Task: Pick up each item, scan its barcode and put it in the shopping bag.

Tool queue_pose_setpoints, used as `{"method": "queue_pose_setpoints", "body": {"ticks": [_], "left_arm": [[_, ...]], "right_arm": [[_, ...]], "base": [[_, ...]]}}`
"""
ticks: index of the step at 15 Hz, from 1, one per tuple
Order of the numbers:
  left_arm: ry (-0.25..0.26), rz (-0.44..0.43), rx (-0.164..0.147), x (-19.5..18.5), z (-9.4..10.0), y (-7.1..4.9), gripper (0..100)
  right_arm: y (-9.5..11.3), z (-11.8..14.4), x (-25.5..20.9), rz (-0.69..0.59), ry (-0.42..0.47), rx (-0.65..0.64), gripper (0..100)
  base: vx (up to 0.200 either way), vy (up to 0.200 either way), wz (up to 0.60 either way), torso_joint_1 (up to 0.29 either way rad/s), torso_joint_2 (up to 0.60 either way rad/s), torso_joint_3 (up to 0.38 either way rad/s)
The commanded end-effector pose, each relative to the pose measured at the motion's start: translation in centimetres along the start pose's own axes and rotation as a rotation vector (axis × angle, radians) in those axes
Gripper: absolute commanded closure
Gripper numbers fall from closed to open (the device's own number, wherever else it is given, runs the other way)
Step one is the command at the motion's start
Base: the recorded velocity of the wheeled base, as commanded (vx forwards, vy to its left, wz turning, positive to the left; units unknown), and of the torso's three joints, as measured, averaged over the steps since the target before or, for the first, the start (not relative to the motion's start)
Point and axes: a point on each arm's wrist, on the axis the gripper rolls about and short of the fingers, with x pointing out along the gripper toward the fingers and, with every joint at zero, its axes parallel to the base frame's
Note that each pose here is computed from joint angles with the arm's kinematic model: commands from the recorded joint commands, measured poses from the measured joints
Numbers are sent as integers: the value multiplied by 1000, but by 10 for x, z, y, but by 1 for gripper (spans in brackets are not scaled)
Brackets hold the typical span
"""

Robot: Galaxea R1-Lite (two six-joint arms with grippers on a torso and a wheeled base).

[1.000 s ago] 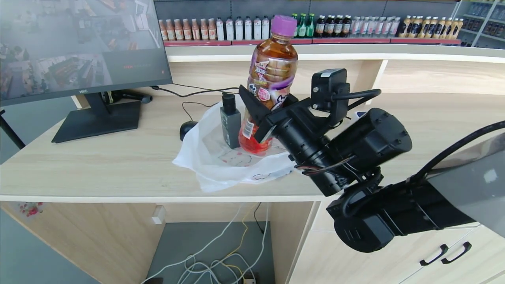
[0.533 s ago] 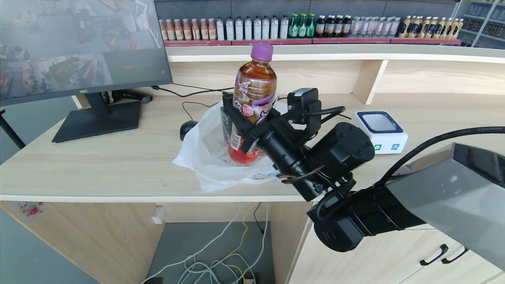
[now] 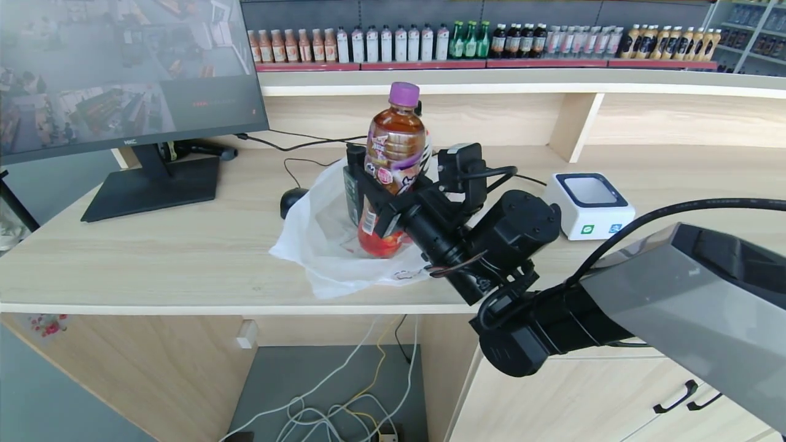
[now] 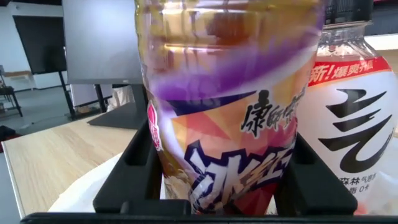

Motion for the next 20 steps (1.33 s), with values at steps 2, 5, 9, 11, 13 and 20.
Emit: {"method": "queue_pose_setpoints", "body": {"ticks": [2,5,9,11,13,20], "left_arm": [[0,0,0,0,0,0,0],[0,0,0,0,0,0,0],[0,0,0,0,0,0,0],[0,0,0,0,0,0,0],[0,0,0,0,0,0,0],[0,0,0,0,0,0,0]], "right_arm": [[-1,-7,-1,-2,15,-1,100],[0,-22,-3,2,44,0,100],[-1,-30,-5,-1,63,-1,100],[-1,-35,-7,-4,72,-2,100],[-1,-40,-8,-5,83,-3,100],[0,-55,-12,-4,83,-5,100]], "base": [[0,0,0,0,0,0],[0,0,0,0,0,0],[0,0,0,0,0,0],[0,0,0,0,0,0],[0,0,0,0,0,0],[0,0,0,0,0,0]]}}
